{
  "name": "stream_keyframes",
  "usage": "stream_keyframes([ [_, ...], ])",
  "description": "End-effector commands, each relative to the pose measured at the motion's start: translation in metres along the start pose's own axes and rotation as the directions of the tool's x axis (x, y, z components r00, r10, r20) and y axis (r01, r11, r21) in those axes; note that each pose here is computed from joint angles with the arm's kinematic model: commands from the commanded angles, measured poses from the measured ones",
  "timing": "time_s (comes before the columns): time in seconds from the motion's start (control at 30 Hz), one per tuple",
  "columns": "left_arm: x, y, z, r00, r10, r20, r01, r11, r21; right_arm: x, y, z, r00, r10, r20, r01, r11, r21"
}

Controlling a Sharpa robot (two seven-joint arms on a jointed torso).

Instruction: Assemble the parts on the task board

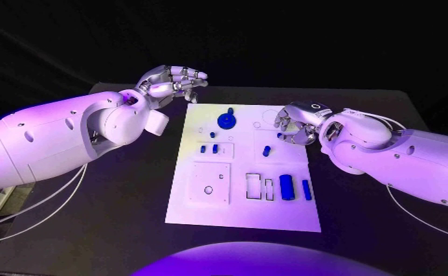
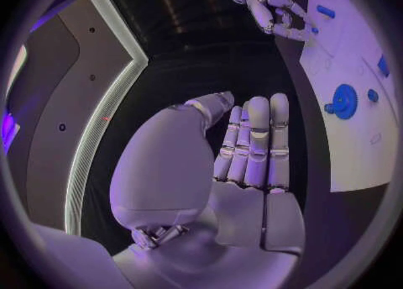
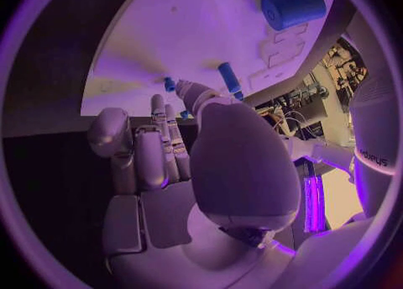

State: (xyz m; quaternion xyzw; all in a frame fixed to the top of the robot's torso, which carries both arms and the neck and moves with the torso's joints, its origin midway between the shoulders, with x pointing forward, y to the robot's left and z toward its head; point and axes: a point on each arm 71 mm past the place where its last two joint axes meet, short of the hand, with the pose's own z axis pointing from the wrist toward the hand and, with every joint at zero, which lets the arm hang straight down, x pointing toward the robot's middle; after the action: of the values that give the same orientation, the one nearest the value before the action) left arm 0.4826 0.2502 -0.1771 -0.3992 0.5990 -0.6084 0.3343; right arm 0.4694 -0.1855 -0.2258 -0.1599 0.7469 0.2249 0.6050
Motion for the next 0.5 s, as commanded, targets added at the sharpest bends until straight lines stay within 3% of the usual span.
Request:
stream_keyframes([
  [0.03, 0.0026, -0.0018, 0.0000, 0.999, -0.034, -0.020, 0.034, 0.999, 0.021, 0.004, -0.001, 0.002, 0.999, -0.038, -0.012, 0.038, 0.999, 0.021],
  [0.5, 0.0037, -0.0007, 0.0000, 0.999, -0.026, -0.033, 0.026, 1.000, 0.006, 0.015, 0.003, 0.005, 0.998, -0.031, -0.053, 0.032, 0.999, 0.020],
])
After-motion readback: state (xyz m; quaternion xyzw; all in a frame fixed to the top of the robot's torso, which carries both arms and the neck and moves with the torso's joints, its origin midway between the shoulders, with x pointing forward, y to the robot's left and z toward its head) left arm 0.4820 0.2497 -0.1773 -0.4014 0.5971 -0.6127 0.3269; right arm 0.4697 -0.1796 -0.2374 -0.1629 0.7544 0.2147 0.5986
